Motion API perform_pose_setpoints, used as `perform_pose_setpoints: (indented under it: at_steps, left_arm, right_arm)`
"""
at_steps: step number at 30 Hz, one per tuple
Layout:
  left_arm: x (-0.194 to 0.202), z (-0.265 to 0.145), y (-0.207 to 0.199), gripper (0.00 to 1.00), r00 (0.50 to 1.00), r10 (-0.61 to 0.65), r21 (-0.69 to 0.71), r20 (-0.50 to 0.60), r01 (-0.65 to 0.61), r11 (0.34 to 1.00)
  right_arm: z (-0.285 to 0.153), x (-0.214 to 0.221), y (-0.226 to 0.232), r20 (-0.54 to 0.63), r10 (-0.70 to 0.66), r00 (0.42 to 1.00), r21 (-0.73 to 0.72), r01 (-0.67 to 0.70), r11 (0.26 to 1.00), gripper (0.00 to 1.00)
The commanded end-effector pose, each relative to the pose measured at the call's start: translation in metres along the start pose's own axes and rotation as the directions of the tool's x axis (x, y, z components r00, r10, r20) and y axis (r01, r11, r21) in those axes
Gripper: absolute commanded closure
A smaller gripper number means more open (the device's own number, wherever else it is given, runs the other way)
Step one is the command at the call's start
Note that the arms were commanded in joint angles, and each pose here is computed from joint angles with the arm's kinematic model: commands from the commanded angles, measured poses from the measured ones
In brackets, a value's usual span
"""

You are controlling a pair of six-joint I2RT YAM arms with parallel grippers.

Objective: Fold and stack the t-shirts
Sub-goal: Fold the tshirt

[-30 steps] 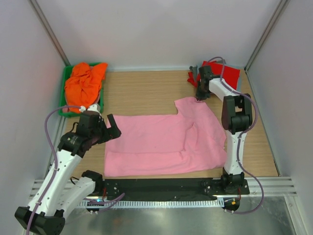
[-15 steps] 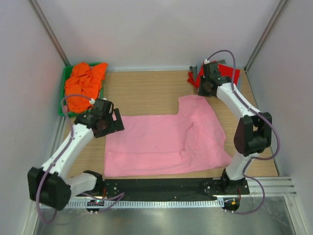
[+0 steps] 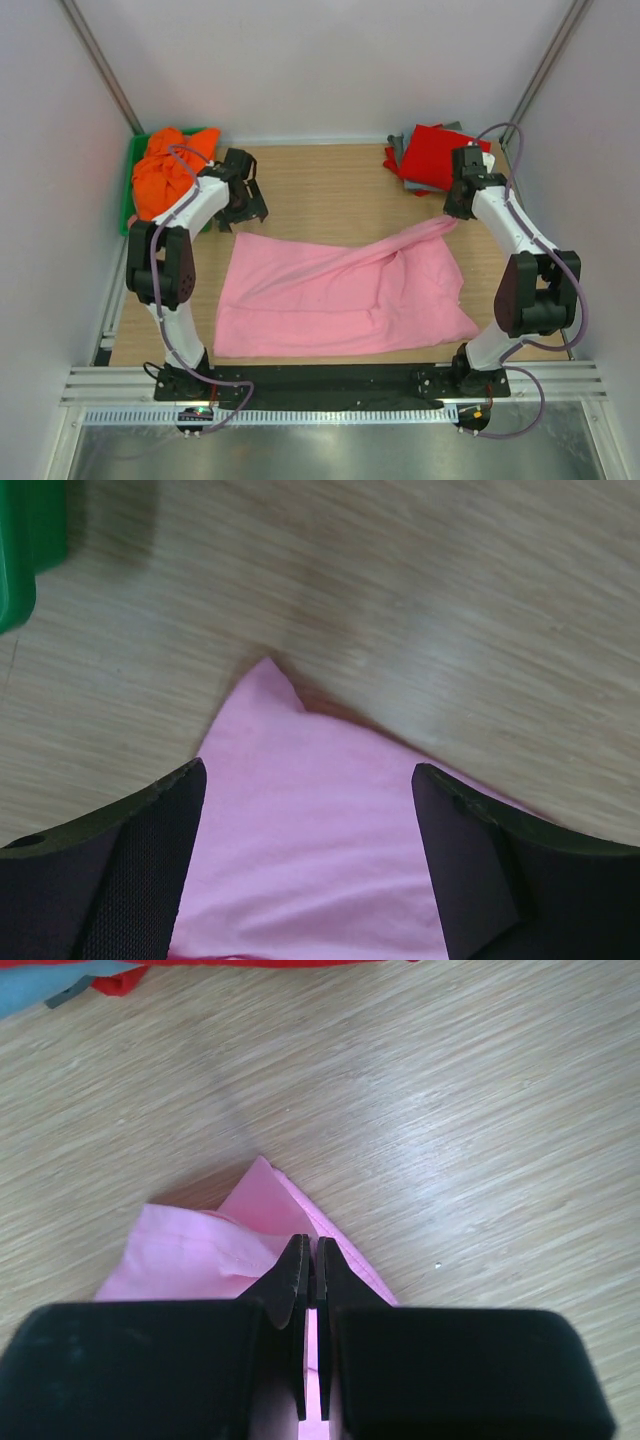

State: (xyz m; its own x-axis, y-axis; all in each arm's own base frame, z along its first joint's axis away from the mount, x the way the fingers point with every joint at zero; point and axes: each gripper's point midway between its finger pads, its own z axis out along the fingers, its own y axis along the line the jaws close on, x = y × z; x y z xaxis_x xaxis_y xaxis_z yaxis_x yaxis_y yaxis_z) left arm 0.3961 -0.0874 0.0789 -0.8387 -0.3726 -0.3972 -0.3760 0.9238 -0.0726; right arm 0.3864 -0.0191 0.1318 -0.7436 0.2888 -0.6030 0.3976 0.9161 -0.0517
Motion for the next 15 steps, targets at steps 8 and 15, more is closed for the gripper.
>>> perform_pose_setpoints:
  at_steps: [8, 15]
  left_arm:
    - [-0.024, 0.017, -0.025, 0.22, 1.0, -0.001, 0.043, -0.001, 0.001, 0.999]
    - [0.001, 0.044, -0.018, 0.29, 0.998, -0.004, -0.001, -0.06, 0.004, 1.0]
  right_arm:
    - [-0.002, -0.028, -0.008, 0.043, 0.099, 0.994, -0.07, -0.096, 0.993, 0.99]
    - [0.006, -0.017, -0.002, 0.013, 0.094, 0.995, -0.099, -0.093, 0.991, 0.99]
